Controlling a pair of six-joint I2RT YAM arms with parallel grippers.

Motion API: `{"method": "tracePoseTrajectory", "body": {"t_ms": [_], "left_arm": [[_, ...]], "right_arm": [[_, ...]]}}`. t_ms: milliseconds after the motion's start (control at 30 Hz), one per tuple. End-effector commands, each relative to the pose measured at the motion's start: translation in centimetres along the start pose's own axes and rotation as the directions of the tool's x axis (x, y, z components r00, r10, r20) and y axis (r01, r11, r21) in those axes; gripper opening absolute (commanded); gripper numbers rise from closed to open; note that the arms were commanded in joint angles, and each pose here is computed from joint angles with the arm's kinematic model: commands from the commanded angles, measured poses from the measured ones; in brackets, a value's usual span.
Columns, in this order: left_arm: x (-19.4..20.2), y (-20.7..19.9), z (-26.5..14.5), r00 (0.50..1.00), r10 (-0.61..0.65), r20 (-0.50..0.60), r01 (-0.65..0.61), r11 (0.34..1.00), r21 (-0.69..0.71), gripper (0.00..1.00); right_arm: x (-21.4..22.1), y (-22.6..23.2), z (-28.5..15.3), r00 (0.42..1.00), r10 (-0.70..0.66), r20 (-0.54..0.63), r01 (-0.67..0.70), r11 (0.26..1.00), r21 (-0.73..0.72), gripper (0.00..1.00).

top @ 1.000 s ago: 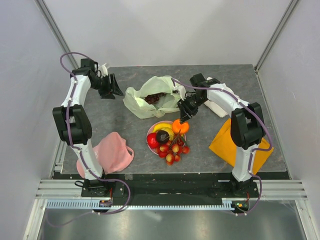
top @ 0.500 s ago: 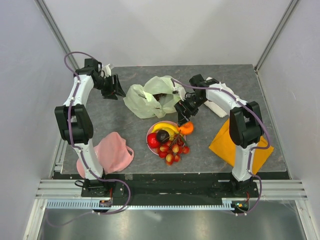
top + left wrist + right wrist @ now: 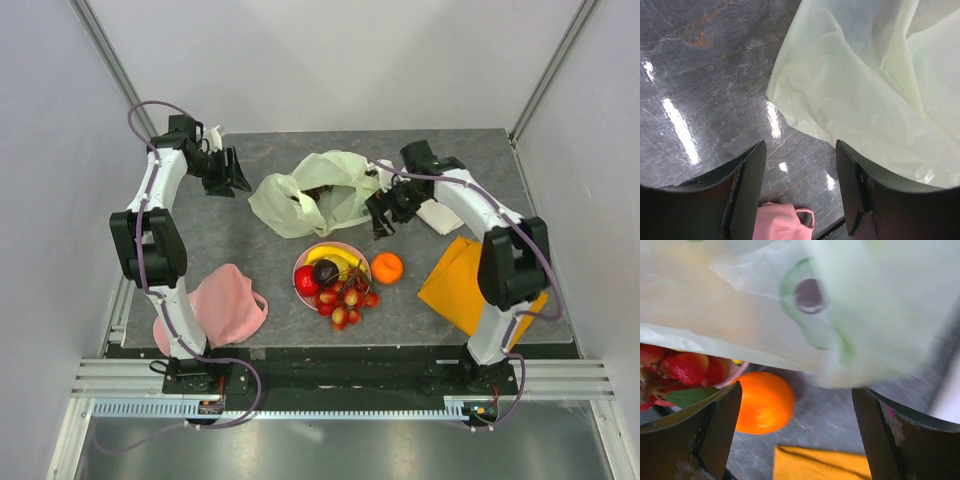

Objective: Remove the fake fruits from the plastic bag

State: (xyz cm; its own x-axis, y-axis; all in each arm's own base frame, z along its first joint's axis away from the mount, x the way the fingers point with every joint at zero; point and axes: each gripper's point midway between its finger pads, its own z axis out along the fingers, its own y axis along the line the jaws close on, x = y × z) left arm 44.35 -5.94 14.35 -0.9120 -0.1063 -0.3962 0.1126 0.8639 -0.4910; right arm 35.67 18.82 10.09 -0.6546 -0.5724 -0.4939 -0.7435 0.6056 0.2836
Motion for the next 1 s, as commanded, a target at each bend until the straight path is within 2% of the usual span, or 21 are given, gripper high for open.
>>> {"method": "tracePoseTrajectory", "body": {"t_ms": [0,67,133,167,233,267,300,367,400,467,500,733,967], "left_arm": [[-1.6,-0.5,-0.9,0.996,0.073,0.045,-0.073,0.997,-0.014,0.65],[-1.7,-0.5,-0.9,0.996,0.077,0.047,-0.077,0.997,-0.019,0.65],[-1.8,-0.3,-1.0,0.996,0.077,0.049,-0.076,0.997,-0.025,0.65],[-1.9,-0.4,-1.0,0.995,0.079,0.053,-0.078,0.997,-0.027,0.65],[-2.0,-0.4,-1.0,0.995,0.079,0.053,-0.078,0.997,-0.027,0.65],[-2.1,-0.4,-0.9,0.995,0.083,0.053,-0.081,0.996,-0.028,0.65],[-2.1,-0.3,-0.9,0.995,0.083,0.053,-0.081,0.996,-0.033,0.65],[-2.1,-0.6,-1.0,0.995,0.088,0.054,-0.086,0.996,-0.035,0.65],[-2.1,-0.8,-1.0,0.994,0.093,0.055,-0.091,0.995,-0.033,0.65],[-2.0,-1.1,-1.1,0.994,0.096,0.053,-0.095,0.995,-0.031,0.65],[-2.0,-1.3,-1.3,0.993,0.1,0.056,-0.098,0.995,-0.03,0.65],[-1.3,-1.1,-1.6,0.992,0.119,0.047,-0.117,0.992,-0.041,0.65],[-0.5,-0.9,-1.9,0.992,0.116,0.038,-0.114,0.992,-0.053,0.65]], "right_arm": [[-1.3,-1.7,-6.3,0.989,-0.109,0.103,0.08,0.965,0.252,0.98],[-0.3,-0.5,-7.9,0.983,-0.145,0.116,0.109,0.956,0.274,0.98],[0.6,1.2,-9.4,0.965,-0.234,0.117,0.196,0.943,0.269,0.98],[2.4,1.9,-8.8,0.964,-0.252,0.086,0.225,0.943,0.246,0.98],[3.4,3.2,-9.9,0.918,-0.388,0.079,0.357,0.897,0.26,0.98],[5.2,3.7,-8.9,0.907,-0.417,0.058,0.394,0.889,0.234,0.98],[4.6,4.1,-9.9,0.865,-0.493,0.095,0.45,0.845,0.288,0.98],[5.9,5.1,-8.7,0.782,-0.619,0.074,0.577,0.764,0.29,0.98],[5.9,5.9,-9.2,0.715,-0.695,0.072,0.646,0.697,0.312,0.98],[7.4,7.8,-8.0,0.643,-0.762,0.077,0.725,0.638,0.261,0.95],[7.7,8.6,-7.5,0.584,-0.809,0.072,0.777,0.582,0.239,0.93],[9.5,10.2,-4.2,0.424,-0.9,0.099,0.891,0.434,0.132,0.86],[11.1,8.8,-0.2,0.418,-0.906,0.065,0.906,0.421,0.045,0.82]]}}
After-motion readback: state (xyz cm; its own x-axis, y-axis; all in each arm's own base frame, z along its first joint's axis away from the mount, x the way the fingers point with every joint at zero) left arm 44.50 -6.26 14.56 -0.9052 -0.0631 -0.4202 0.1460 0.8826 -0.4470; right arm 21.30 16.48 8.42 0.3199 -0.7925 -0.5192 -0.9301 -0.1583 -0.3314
